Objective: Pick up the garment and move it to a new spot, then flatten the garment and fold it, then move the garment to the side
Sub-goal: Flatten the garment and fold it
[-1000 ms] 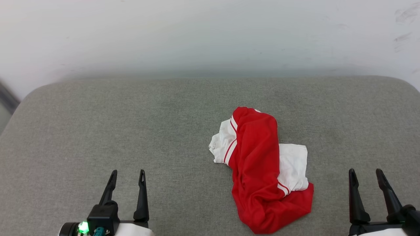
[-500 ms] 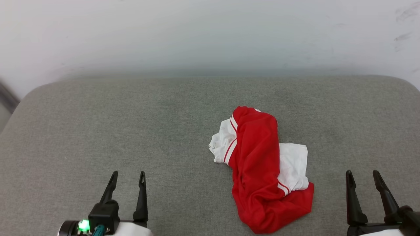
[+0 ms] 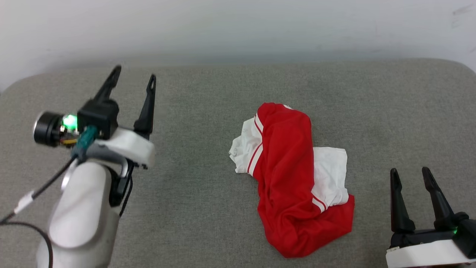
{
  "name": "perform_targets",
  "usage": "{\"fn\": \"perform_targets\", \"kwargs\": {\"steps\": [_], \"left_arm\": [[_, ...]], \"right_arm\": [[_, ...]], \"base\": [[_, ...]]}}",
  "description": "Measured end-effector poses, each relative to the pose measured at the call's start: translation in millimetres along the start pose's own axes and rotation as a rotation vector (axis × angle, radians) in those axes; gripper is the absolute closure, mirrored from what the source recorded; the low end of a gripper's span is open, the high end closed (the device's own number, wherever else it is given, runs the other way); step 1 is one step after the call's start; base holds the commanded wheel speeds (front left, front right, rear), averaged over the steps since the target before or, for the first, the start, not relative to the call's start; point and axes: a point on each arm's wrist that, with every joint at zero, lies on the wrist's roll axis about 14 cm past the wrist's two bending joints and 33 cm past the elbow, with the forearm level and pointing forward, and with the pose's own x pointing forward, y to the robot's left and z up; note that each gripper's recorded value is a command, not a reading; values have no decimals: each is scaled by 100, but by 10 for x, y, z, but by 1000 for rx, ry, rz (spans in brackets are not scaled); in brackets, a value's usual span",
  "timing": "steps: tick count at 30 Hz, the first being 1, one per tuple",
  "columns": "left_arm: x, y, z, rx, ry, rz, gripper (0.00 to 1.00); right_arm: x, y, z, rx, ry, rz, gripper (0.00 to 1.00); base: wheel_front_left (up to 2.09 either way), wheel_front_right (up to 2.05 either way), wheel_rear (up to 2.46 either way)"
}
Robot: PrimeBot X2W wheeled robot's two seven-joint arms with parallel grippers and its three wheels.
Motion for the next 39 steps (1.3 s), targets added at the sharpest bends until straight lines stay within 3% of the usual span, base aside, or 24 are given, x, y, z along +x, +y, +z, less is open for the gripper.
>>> {"fn": "perform_targets", "kwargs": {"steps": [8,16,27,32,39], "left_arm": [[791,-211,77,34,90,-137,0],[1143,-736,-442,29,413,-359,0],[707,-1315,-1236,172,932,-699,0],[467,-1492,-1498,182,1073,-818,0],[54,-1543,-1954,293,1241,-937,0]], "right_arm": [[193,-52,-100,-12,17,-12,0],[331,-140,-226,-24,43,-34,0],[388,-292,-356,-41,76,-76,0],[406,-359,-411,-44,91,-94,0],[407,-446,-498,-46,115,-119,0]], "base": [[0,0,0],[0,0,0],[0,0,0],[0,0,0],[0,0,0]]}}
